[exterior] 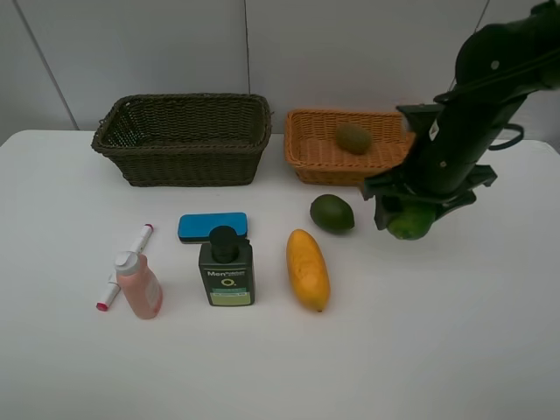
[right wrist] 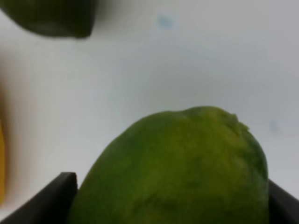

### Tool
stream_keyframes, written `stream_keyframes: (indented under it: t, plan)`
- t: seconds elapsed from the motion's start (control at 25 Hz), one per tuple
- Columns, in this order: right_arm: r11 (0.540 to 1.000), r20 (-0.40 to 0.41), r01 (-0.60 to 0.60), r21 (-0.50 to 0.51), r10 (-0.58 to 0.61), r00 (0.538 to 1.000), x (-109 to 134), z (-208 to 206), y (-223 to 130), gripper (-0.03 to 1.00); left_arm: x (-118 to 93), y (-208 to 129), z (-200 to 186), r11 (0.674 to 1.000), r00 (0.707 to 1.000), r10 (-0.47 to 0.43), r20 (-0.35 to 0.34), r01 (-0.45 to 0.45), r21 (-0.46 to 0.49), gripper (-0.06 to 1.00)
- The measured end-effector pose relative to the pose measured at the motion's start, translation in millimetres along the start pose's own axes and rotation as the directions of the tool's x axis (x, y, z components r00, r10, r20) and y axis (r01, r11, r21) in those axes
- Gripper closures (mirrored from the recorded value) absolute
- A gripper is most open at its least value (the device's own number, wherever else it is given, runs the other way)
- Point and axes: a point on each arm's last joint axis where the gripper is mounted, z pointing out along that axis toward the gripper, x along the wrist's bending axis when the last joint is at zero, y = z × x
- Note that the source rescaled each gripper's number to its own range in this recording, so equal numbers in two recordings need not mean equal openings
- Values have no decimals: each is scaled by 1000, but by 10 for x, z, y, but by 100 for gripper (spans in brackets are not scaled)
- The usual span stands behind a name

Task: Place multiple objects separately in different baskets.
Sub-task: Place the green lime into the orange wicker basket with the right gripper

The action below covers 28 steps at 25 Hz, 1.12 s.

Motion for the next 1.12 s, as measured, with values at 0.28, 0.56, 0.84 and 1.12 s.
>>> stream_keyframes:
  t: [0.28, 0.56, 0.84, 1.12]
  plan:
    - [992, 29, 47, -120, -44, 999, -277, -349, 498, 46, 0, 0, 0, 1000, 1000, 0, 0, 0, 0, -6]
    - [986, 63, 74, -148, -65, 996, -492, -329, 1027, 46, 0, 0, 0, 1000, 1000, 0, 0, 0, 0, -6]
    - [986, 85, 82, -144, -70, 994, -695, -32, 1518, 46, 0, 0, 0, 1000, 1000, 0, 0, 0, 0, -6]
    - [982, 97, 129, -137, -116, 989, -740, 370, 1789, 46, 0, 0, 0, 1000, 1000, 0, 0, 0, 0, -6]
